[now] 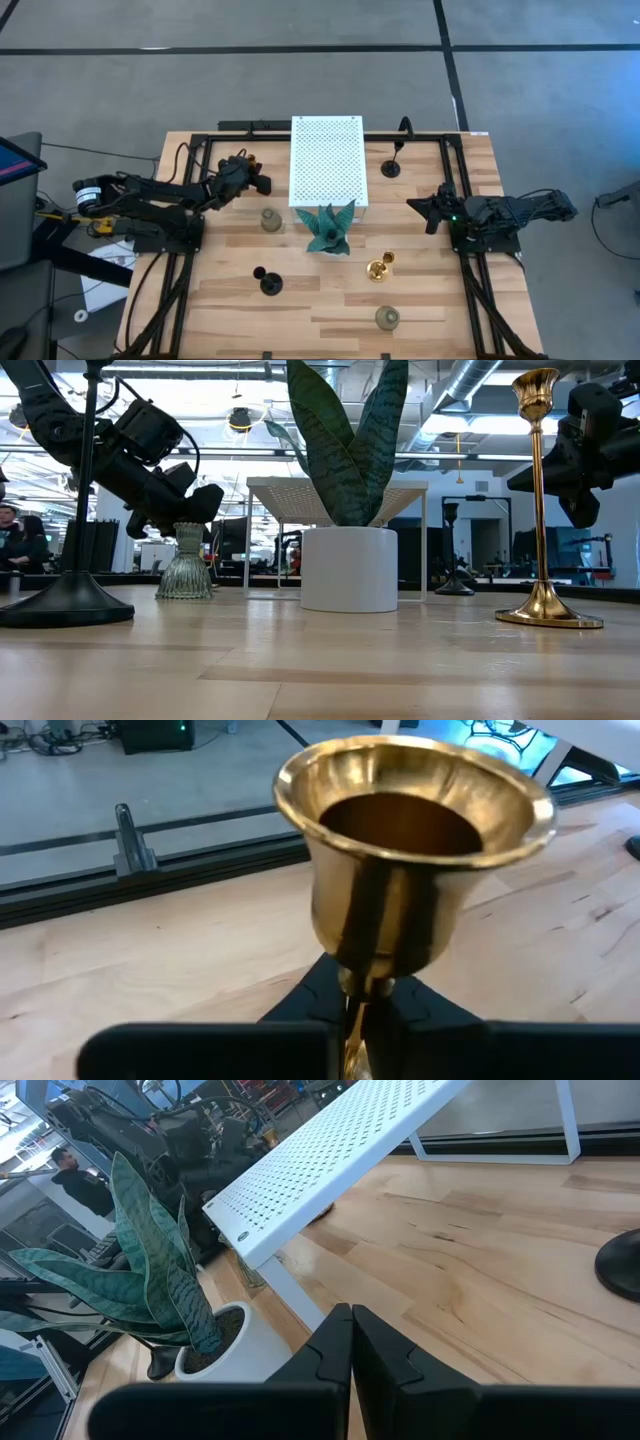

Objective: Pick & Place candle stick holders
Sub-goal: Put the top gold candle holder on the shelf

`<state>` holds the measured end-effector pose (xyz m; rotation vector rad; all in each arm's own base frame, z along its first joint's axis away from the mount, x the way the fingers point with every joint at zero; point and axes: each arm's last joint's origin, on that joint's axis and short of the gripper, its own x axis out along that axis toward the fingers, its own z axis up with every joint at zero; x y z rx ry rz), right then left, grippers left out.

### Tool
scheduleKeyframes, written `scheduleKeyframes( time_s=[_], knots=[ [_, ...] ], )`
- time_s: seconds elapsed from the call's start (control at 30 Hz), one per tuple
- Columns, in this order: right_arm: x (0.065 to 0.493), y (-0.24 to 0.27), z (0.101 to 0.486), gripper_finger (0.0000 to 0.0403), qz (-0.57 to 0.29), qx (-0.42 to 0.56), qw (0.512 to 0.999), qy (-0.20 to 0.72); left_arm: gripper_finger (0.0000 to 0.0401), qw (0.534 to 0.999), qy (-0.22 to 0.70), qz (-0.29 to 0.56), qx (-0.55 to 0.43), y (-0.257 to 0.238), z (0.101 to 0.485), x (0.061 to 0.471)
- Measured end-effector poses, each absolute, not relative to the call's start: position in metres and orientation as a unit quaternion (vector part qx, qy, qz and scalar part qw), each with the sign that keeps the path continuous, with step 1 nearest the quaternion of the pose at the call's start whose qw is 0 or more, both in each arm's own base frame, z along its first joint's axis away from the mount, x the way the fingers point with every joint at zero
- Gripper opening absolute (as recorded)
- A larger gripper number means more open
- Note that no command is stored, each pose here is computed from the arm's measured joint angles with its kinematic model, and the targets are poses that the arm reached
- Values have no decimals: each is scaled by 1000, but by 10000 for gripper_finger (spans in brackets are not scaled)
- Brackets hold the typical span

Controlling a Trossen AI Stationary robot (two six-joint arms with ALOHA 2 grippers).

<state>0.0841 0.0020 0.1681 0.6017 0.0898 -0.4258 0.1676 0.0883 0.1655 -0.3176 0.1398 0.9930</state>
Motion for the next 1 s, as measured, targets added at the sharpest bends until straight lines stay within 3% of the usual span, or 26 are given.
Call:
scheduleKeyframes(
  time_s=[0.6,0.83,1.0],
  knots=[
    [84,2,168,0,-208,294,932,44,11,875,32,459,-154,78,194,155],
    [84,2,168,0,-208,294,932,44,11,872,88,465,-125,77,246,153],
    [84,2,168,0,-209,294,932,44,11,883,31,456,-104,78,302,156]
  ],
)
